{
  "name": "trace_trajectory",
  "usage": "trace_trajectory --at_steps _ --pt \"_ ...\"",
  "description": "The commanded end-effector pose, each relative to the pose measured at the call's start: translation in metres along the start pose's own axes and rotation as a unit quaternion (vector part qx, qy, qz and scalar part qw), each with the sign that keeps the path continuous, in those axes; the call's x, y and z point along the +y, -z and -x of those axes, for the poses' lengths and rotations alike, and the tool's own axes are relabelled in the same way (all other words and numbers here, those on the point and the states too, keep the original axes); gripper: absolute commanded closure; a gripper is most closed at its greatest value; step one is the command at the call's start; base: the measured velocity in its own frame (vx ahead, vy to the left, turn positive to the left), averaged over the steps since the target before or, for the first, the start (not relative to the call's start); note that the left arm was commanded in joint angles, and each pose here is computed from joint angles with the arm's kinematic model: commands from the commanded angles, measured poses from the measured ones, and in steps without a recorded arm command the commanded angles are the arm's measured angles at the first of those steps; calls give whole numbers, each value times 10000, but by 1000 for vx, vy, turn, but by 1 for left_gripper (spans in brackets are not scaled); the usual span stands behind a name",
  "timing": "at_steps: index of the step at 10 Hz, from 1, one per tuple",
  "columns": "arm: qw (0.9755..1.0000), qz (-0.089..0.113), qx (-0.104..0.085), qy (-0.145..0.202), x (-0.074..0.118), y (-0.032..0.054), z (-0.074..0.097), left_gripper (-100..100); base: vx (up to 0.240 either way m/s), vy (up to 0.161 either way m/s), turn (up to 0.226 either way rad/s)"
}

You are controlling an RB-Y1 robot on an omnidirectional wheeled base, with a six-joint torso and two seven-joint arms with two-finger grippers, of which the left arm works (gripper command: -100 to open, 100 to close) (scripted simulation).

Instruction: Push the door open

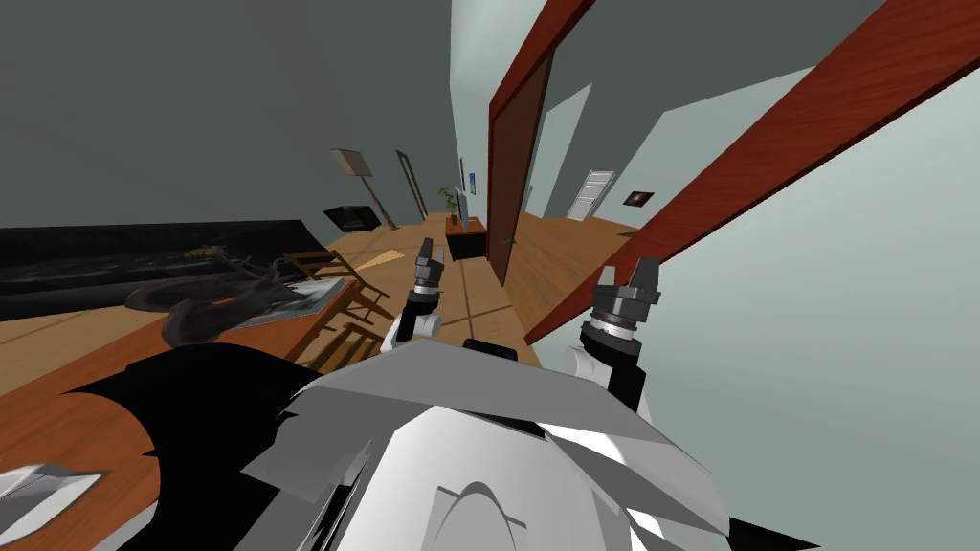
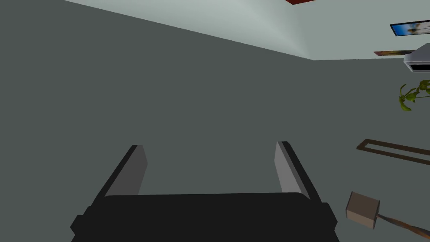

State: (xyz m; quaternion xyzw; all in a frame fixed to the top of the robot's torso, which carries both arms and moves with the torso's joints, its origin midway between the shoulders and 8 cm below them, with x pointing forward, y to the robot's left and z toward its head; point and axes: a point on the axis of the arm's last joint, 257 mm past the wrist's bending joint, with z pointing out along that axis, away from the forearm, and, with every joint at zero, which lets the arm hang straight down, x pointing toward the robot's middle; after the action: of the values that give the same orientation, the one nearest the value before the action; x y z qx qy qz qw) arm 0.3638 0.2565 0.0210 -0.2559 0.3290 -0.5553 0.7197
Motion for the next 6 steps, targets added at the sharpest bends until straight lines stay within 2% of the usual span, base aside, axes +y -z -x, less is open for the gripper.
trace_trajectory --at_steps 1,6 --pt "9999 66 64 72 108 23 -69 -100 150 61 -66" --pt "9989 263 244 286 410 76 -273 -100 130 53 -73"
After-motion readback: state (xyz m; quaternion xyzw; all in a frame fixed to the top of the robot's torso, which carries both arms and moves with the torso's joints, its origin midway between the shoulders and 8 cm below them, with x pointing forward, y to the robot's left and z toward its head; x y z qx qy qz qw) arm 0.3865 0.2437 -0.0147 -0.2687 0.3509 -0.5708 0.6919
